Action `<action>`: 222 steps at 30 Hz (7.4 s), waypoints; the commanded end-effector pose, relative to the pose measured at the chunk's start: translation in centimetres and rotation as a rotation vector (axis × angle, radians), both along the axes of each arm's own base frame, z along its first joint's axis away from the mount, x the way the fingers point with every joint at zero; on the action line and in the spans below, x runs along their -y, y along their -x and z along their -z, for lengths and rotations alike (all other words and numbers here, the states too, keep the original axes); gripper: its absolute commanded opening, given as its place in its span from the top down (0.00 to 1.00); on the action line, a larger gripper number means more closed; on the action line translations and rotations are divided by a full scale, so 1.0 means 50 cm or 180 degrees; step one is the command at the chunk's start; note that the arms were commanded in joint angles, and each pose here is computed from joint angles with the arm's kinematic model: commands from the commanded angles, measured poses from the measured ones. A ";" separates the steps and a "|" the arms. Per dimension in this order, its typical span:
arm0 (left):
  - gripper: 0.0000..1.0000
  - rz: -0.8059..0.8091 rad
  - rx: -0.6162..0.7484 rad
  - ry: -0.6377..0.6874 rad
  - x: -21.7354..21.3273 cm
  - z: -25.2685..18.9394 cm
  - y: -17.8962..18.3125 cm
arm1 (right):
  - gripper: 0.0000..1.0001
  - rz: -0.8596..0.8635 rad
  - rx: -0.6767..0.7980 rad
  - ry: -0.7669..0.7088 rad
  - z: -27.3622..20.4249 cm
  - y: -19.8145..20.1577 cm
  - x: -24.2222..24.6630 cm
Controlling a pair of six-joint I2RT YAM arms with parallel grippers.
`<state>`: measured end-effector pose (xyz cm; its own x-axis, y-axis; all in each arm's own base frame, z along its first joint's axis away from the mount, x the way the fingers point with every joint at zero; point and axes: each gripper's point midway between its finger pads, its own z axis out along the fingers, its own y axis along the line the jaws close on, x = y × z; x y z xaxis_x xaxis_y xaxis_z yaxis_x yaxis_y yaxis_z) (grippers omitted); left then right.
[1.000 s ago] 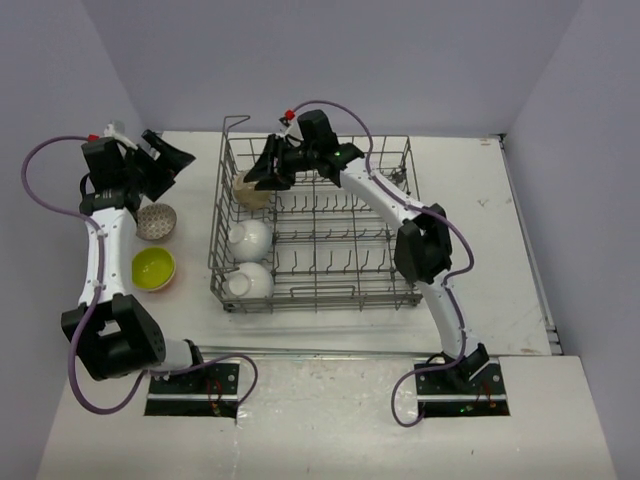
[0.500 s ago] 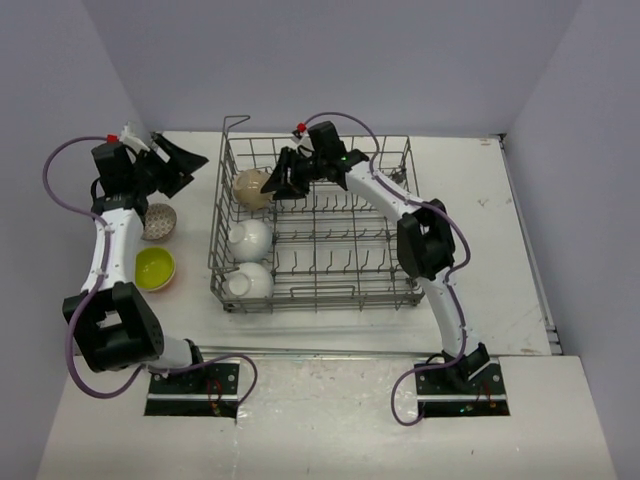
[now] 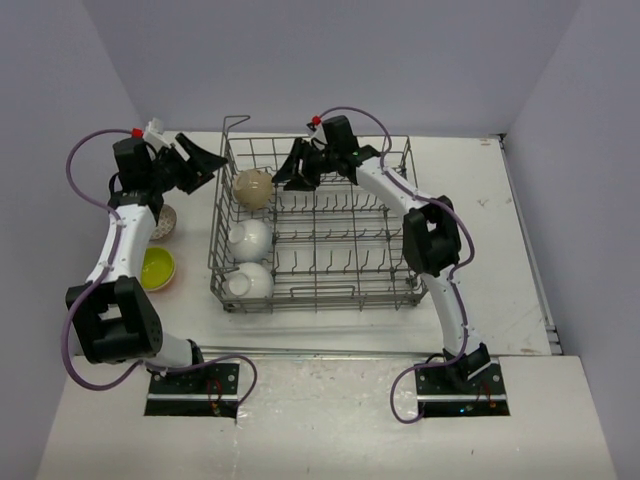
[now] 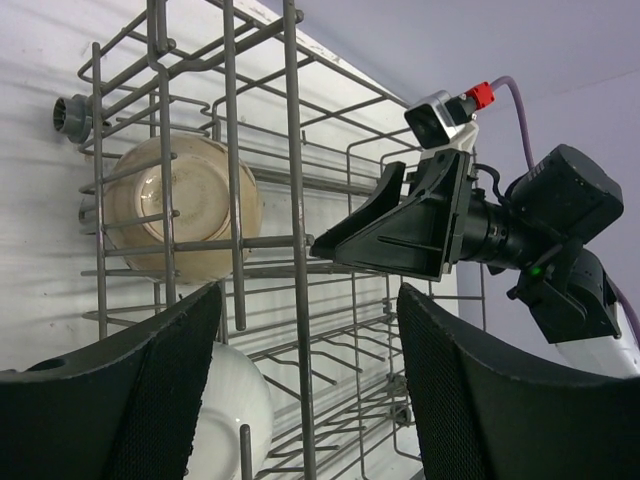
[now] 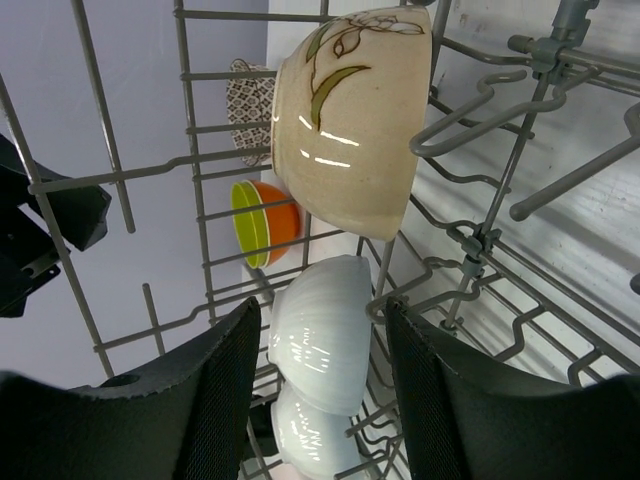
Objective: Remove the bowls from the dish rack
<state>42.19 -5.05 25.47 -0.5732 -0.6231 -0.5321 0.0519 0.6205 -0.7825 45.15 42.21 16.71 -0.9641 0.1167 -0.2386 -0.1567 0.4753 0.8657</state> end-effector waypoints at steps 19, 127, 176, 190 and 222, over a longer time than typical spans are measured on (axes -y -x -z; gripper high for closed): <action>0.83 0.0106 -0.0014 0.0035 0.026 0.021 -0.027 | 0.47 0.0191 -0.0106 -0.0360 -0.024 -0.048 -0.028; 1.00 0.0145 -0.0137 0.0203 0.037 0.064 -0.024 | 1.00 -0.0516 0.0858 -0.2568 -0.310 0.076 -0.105; 1.00 0.0386 -0.0404 0.0027 0.035 0.161 -0.041 | 1.00 0.2247 -0.0074 0.4013 -0.064 0.052 0.923; 1.00 0.0391 -0.0482 0.0008 0.032 0.181 -0.044 | 1.00 0.2154 -0.0856 0.4088 0.115 0.007 1.009; 1.00 0.0371 -0.0505 -0.0009 0.032 0.183 -0.035 | 0.40 0.2647 -0.0136 0.3835 -0.075 -0.033 0.994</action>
<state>44.73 -7.23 23.51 -0.6616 -0.6067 -0.4407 0.0913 0.5181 -0.8504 45.88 -7.82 9.37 -0.8486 0.4097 -0.3347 0.4916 0.8444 -0.2130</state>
